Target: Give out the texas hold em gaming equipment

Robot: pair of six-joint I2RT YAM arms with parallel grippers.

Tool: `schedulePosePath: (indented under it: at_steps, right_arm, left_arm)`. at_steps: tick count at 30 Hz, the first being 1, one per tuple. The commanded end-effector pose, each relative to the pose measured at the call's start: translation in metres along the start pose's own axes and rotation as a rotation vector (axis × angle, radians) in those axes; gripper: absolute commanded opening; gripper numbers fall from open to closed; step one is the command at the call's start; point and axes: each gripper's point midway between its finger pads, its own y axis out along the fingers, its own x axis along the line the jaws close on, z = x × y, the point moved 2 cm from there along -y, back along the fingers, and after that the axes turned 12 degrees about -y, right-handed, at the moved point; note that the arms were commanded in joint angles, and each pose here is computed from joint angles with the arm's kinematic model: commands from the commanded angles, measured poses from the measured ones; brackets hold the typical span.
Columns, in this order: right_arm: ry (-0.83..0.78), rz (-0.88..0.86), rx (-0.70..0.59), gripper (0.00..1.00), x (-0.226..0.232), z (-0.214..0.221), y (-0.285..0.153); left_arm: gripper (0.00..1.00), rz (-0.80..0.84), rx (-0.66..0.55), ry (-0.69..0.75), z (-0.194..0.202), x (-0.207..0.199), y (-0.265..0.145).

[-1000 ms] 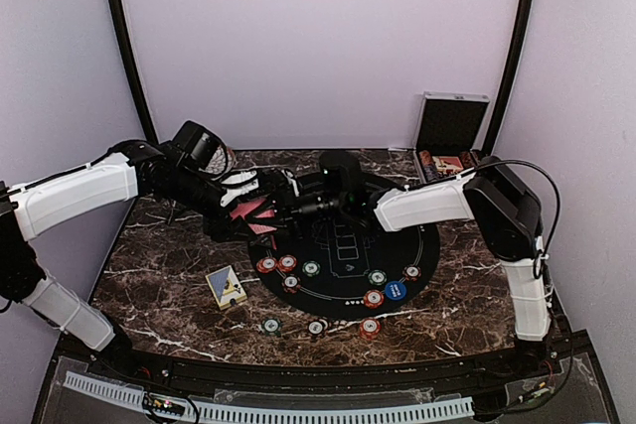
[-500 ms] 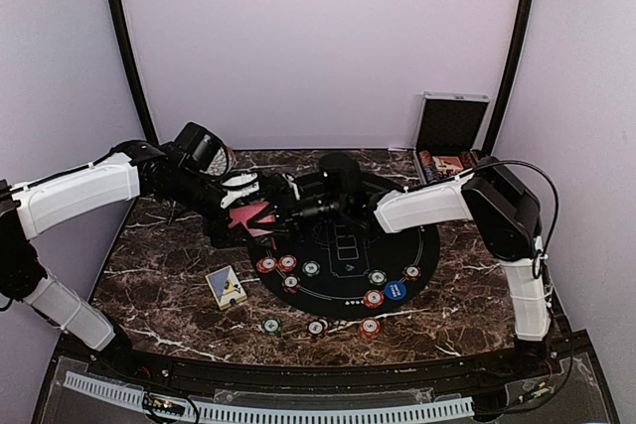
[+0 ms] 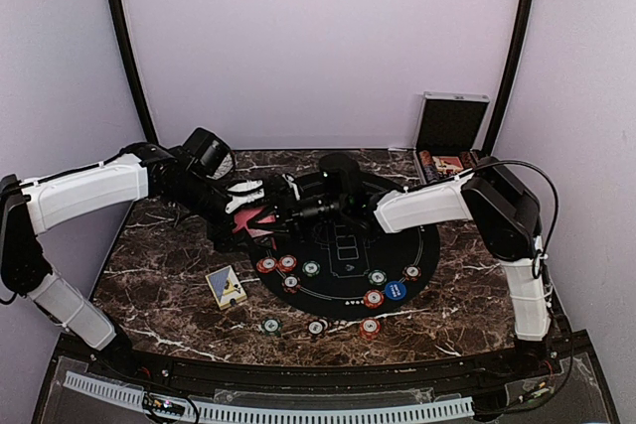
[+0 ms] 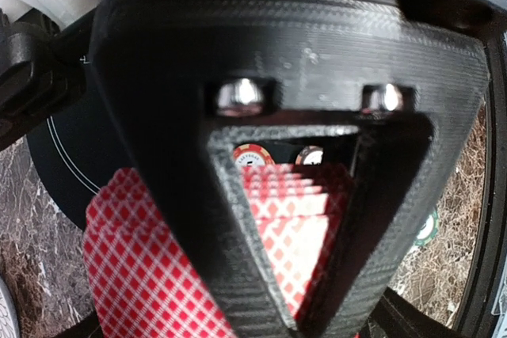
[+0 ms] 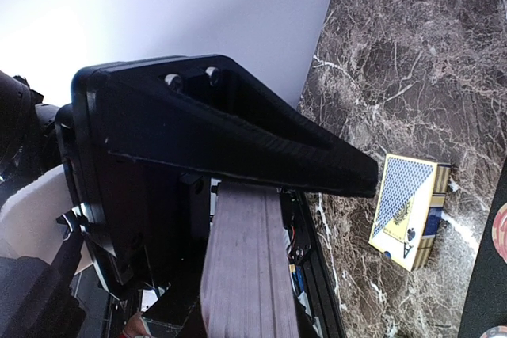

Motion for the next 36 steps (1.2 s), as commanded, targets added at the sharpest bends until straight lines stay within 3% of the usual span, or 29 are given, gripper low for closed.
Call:
schedulePosePath:
  at_steps: [1, 7, 14, 17, 18, 20, 22, 30, 36]
  right_arm:
    - [-0.022, -0.034, 0.006, 0.04, 0.001, 0.002, 0.004]
    - [0.007, -0.013, 0.009, 0.04, -0.009, 0.004, 0.006]
    - [0.021, 0.012, -0.004, 0.05, -0.014, 0.003, 0.003]
    - [0.024, 0.017, -0.007, 0.08, -0.016, 0.003, 0.002]
    - [0.025, 0.017, -0.007, 0.12, -0.016, 0.003, 0.002]
    - [0.027, 0.016, -0.008, 0.30, -0.016, 0.002, 0.002]
    - [0.027, 0.015, -0.010, 0.39, -0.016, 0.001, 0.003]
    - [0.013, 0.042, -0.010, 0.43, -0.019, 0.000, 0.003]
    - [0.004, 0.143, -0.007, 0.56, -0.030, -0.001, 0.001]
  left_arm:
    - [0.84, 0.016, -0.006, 0.012, -0.001, -0.006, -0.005]
    - [0.70, -0.087, -0.081, 0.054, -0.015, 0.006, -0.017]
    - [0.55, -0.073, -0.074, 0.056, -0.013, 0.004, -0.015]
    - [0.42, -0.055, -0.065, 0.053, -0.010, 0.001, -0.015]
    - [0.39, -0.051, -0.062, 0.052, -0.009, 0.000, -0.015]
    - [0.32, -0.032, -0.055, 0.047, -0.008, -0.003, -0.015]
    - [0.27, -0.013, -0.048, 0.034, -0.008, -0.006, -0.015]
    - [0.19, 0.011, -0.024, 0.009, -0.005, -0.008, -0.013]
    - [0.18, 0.011, -0.016, 0.005, -0.004, -0.008, -0.013]
